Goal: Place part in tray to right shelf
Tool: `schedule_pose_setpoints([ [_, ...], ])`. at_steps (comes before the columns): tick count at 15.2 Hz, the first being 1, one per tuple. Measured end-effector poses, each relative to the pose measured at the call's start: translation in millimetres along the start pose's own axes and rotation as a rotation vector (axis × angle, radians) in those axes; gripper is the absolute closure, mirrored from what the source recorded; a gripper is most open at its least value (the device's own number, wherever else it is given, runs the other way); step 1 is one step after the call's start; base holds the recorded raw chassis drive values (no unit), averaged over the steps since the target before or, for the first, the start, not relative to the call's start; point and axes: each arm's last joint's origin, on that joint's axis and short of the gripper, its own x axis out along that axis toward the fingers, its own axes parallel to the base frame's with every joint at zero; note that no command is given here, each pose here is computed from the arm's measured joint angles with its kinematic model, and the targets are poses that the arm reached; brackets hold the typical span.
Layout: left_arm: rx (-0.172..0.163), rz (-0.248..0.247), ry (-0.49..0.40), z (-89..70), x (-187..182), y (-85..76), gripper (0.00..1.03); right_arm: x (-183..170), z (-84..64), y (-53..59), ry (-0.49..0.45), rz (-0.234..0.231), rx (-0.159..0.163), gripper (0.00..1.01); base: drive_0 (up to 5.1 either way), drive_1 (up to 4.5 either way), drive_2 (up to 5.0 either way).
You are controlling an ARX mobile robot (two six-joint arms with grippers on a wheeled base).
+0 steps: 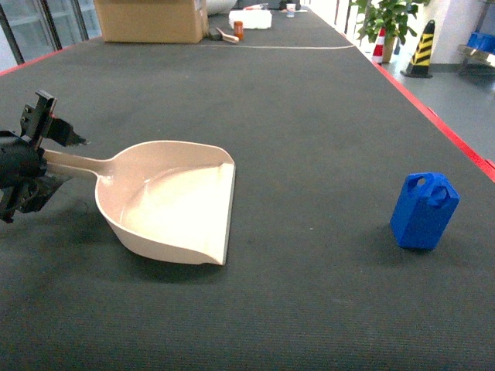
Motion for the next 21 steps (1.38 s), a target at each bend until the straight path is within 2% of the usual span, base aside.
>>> schedule_pose_setpoints([
  [3,-0.024,-0.04,-0.001,0.8,0.3,-2.2,0.76,0.0,0.0,0.0,0.0,0.0,0.0,0.03,0.0,0.0,0.0],
  [4,-0.059,-0.071,-0.005,1.5,-0.3,-4.2,0.83,0.0,0.0,0.0,0.0,0.0,0.0,0.03,0.0,0.0,0.0],
  [5,-0.081,-0.089,-0.008,0.9,-5.3,-7.9,0.85,0.0,0.0,0.0,0.0,0.0,0.0,0.03,0.0,0.0,0.0],
  [7,-0.086,-0.109,-0.009,-1.7,-17.5,-15.5,0.86,0.0,0.0,0.0,0.0,0.0,0.0,0.03,0.0,0.0,0.0],
  [8,-0.076,-0.133,-0.012,-3.1,-25.0,-21.4,0.86,0.0,0.0,0.0,0.0,0.0,0.0,0.03,0.0,0.0,0.0],
  [10,-0.062,-0.22,0.003,-13.9,-47.4,-44.9,0.87,0.0,0.0,0.0,0.0,0.0,0.0,0.03,0.0,0.0,0.0],
  [11,-0.052,-0.293,0.027,-25.3,-56.8,-64.1,0.87,0.0,0.0,0.0,0.0,0.0,0.0,0.03,0.0,0.0,0.0],
  [12,-0.059,-0.358,0.057,-37.2,-62.4,-79.3,0.87,0.0,0.0,0.0,0.0,0.0,0.0,0.03,0.0,0.0,0.0],
  [13,-0.082,-0.415,0.102,-52.4,-66.9,-93.8,0.87,0.0,0.0,0.0,0.0,0.0,0.0,0.03,0.0,0.0,0.0],
  [15,-0.123,-0.478,0.194,-85.1,-73.7,-111.2,0.87,0.0,0.0,0.0,0.0,0.0,0.0,0.03,0.0,0.0,0.0],
  [18,-0.129,-0.494,0.262,-105.9,-77.4,-117.5,0.87,0.0,0.0,0.0,0.0,0.0,0.0,0.03,0.0,0.0,0.0],
  [21,-0.139,-0.46,0.27,-105.4,-76.0,-114.2,0.88,0.0,0.0,0.0,0.0,0.0,0.0,0.03,0.0,0.0,0.0],
])
